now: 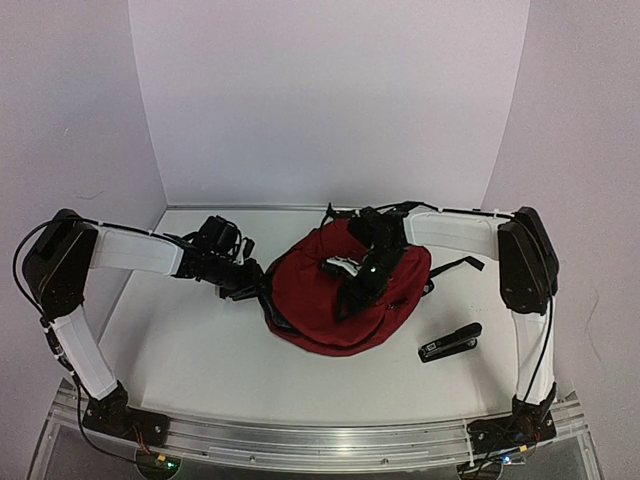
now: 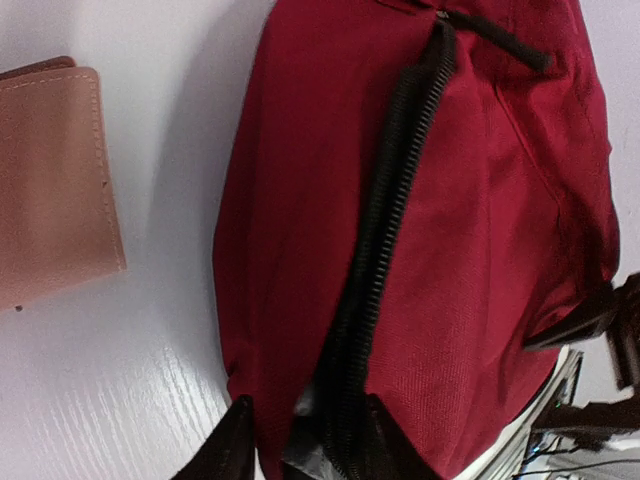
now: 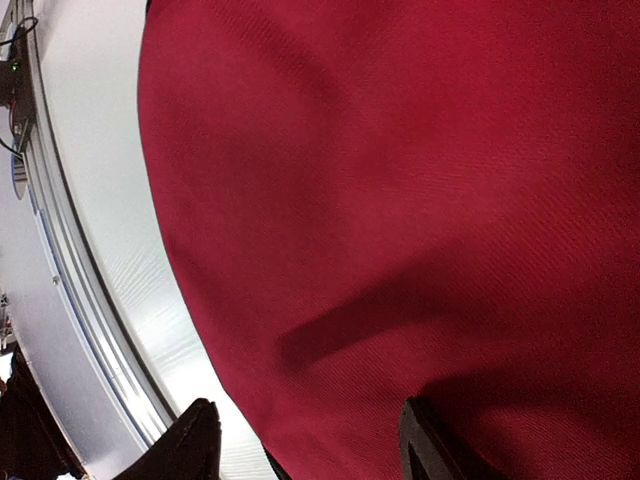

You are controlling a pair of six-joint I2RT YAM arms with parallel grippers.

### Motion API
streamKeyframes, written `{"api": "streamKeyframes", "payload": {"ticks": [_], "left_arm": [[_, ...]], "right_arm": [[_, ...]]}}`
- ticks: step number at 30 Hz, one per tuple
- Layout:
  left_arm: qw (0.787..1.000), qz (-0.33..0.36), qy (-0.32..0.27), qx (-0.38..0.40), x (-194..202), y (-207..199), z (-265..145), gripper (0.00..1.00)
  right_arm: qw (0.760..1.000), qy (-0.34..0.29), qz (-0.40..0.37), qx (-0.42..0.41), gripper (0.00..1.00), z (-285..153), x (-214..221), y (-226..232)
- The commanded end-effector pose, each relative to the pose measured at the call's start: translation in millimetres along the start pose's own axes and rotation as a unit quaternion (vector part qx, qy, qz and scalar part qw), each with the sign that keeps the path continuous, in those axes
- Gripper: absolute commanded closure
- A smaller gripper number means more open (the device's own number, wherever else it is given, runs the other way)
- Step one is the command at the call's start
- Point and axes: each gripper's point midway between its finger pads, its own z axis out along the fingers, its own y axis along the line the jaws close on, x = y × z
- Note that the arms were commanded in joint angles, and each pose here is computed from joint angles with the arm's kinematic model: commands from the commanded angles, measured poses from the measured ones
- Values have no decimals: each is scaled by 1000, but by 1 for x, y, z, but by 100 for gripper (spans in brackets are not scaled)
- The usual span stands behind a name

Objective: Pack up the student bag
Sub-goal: Adjust the student bag at the center of the board.

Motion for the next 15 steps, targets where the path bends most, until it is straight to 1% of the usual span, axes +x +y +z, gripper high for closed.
{"api": "streamKeyframes", "payload": {"ticks": [1,4,5,7,9,10,11,13,14,15], "left_arm": [[998,45,20,29,22,-29,1,81],[996,64,44,37,44,-43,2,95],[995,70,50,43,49,-48,1,98],[994,80,56,55,55,-57,-5,99],[993,94,45,53,52,-61,-18,90],[993,108,25,41,44,-61,-26,81],[992,122,0,24,34,-60,-39,64],[988,145,-44,-2,14,-58,-58,41],[986,154,-62,-3,4,-60,-68,36],[984,165,-73,0,-4,-63,-75,33]], "right_arm": [[996,-72,-39,34,39,-60,-19,8],[993,-97,-48,49,39,-80,-29,8],[992,-105,-51,56,38,-86,-34,8],[989,-117,-56,69,38,-95,-42,7],[987,-125,-59,82,37,-100,-51,4],[986,-130,-60,89,36,-103,-55,2],[984,-134,-61,98,36,-105,-59,0],[982,-140,-61,113,36,-109,-67,-5],[981,-143,-59,120,36,-111,-71,-8],[980,-144,-56,126,36,-110,-74,-11]]}}
